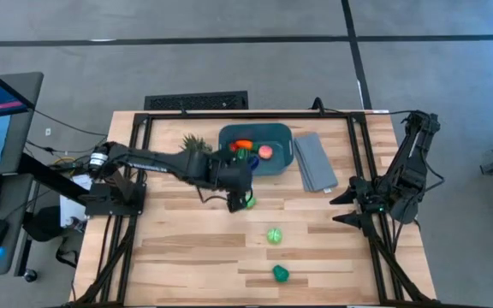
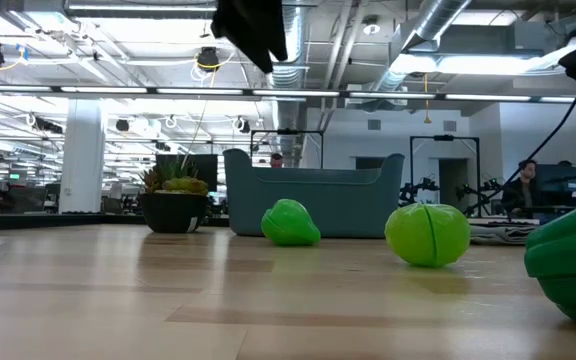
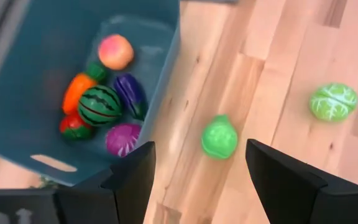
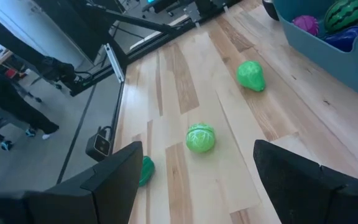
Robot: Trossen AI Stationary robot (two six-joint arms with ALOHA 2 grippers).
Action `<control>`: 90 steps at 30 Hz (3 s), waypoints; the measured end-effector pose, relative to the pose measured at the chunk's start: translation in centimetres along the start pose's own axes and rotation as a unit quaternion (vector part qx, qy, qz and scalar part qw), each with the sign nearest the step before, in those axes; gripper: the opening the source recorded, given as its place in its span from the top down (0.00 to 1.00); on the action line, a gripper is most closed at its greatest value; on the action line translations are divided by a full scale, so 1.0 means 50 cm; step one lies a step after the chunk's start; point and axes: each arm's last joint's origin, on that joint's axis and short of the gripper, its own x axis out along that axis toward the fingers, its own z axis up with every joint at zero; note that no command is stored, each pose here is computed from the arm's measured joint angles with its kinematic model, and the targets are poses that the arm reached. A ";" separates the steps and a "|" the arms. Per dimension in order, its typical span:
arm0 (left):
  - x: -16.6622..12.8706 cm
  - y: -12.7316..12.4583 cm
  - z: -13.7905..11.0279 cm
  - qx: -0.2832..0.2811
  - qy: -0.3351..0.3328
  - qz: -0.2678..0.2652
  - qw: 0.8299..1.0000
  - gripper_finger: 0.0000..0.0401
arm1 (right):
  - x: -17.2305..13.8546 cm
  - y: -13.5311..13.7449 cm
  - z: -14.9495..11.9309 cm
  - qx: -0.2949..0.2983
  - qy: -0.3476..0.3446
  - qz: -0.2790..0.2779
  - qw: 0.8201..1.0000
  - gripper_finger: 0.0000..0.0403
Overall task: Pick and placing Produce into tupperware
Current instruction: Put the pear into the blue bin
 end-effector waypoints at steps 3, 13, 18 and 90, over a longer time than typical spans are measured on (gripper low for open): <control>-0.017 -0.036 -0.015 0.001 -0.025 0.027 0.999 0.40 | 0.000 0.000 0.000 -0.002 0.000 0.000 1.000 0.18; -0.075 -0.133 -0.078 -0.024 -0.095 0.075 0.992 0.40 | 0.001 -0.001 0.001 -0.021 -0.002 -0.003 1.000 0.18; -0.104 -0.171 -0.096 -0.058 -0.161 0.079 0.982 0.40 | 0.005 -0.005 0.005 -0.024 -0.008 -0.017 1.000 0.18; -0.103 0.117 -0.086 0.015 -0.424 -0.232 0.875 0.40 | 0.043 -0.033 0.071 0.093 -0.126 -0.106 0.982 0.18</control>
